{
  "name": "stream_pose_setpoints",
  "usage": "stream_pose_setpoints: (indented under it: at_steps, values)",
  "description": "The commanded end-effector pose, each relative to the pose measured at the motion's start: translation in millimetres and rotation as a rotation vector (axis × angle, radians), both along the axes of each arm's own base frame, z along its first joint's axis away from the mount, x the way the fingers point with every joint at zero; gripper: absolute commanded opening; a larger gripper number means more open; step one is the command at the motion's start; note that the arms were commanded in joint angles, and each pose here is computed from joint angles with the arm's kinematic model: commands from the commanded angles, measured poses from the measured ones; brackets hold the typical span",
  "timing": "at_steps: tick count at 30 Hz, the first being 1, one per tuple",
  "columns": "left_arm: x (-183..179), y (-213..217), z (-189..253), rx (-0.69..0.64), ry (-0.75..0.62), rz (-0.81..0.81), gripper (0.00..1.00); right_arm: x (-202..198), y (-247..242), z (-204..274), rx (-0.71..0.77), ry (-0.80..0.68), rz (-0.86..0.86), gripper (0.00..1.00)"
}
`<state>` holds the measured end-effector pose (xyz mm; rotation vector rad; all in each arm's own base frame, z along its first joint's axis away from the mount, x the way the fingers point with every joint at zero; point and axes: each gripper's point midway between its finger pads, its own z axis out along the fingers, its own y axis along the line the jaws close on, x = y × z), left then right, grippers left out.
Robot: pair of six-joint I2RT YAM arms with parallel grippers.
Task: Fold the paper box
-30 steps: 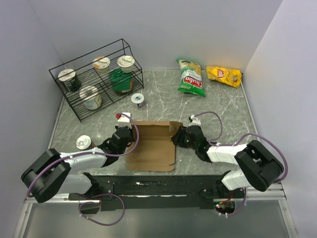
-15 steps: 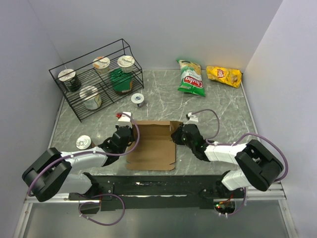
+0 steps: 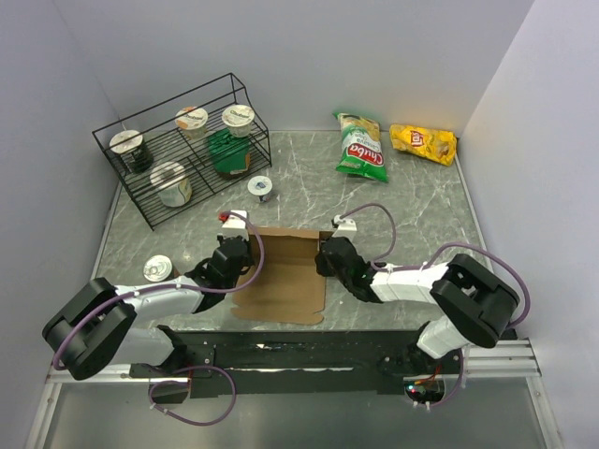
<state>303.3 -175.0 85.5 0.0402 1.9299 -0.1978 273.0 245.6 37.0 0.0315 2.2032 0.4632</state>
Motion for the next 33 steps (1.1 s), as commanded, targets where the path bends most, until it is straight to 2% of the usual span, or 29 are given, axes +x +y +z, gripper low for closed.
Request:
stream_pose_setpoints:
  at_steps: [1,4,5,7,8,11,14,15,17,21,27,33]
  values:
    - [0,-12,-2,0.003,0.027,-0.032,0.04,4,23,25,0.081,-0.042,0.024,0.25]
    - [1,-6,0,0.0,0.023,-0.014,0.02,0,9,35,0.053,-0.075,0.018,0.4]
    - [2,-4,0,-0.007,0.022,-0.014,0.02,-2,6,49,0.074,-0.112,0.03,0.52]
    - [1,-5,0,-0.021,0.027,-0.029,0.02,-14,-3,50,0.042,-0.146,0.098,0.64]
    - [2,-4,0,-0.022,0.031,-0.028,0.02,-20,-7,66,0.06,-0.187,0.122,0.72]
    - [3,-4,-1,-0.024,0.04,-0.032,0.02,-50,-19,70,0.047,-0.213,0.257,0.81]
    - [4,-5,-3,-0.019,0.052,-0.036,0.01,-64,-29,92,0.061,-0.262,0.309,0.86]
    - [4,-6,-3,-0.02,0.05,-0.039,0.01,-65,-39,90,0.02,-0.254,0.289,0.87]
    - [3,-7,-5,-0.019,0.059,-0.048,0.01,-57,-55,109,0.01,-0.289,0.222,0.93]
    - [3,-9,-4,-0.023,0.057,-0.06,0.01,-29,-82,119,-0.05,-0.289,0.159,0.92]
    - [2,-9,-4,-0.023,0.058,-0.063,0.01,-2,-71,105,-0.182,-0.277,0.327,0.92]
    - [2,-11,-5,-0.023,0.062,-0.07,0.01,16,-53,100,-0.171,-0.297,0.405,0.9]
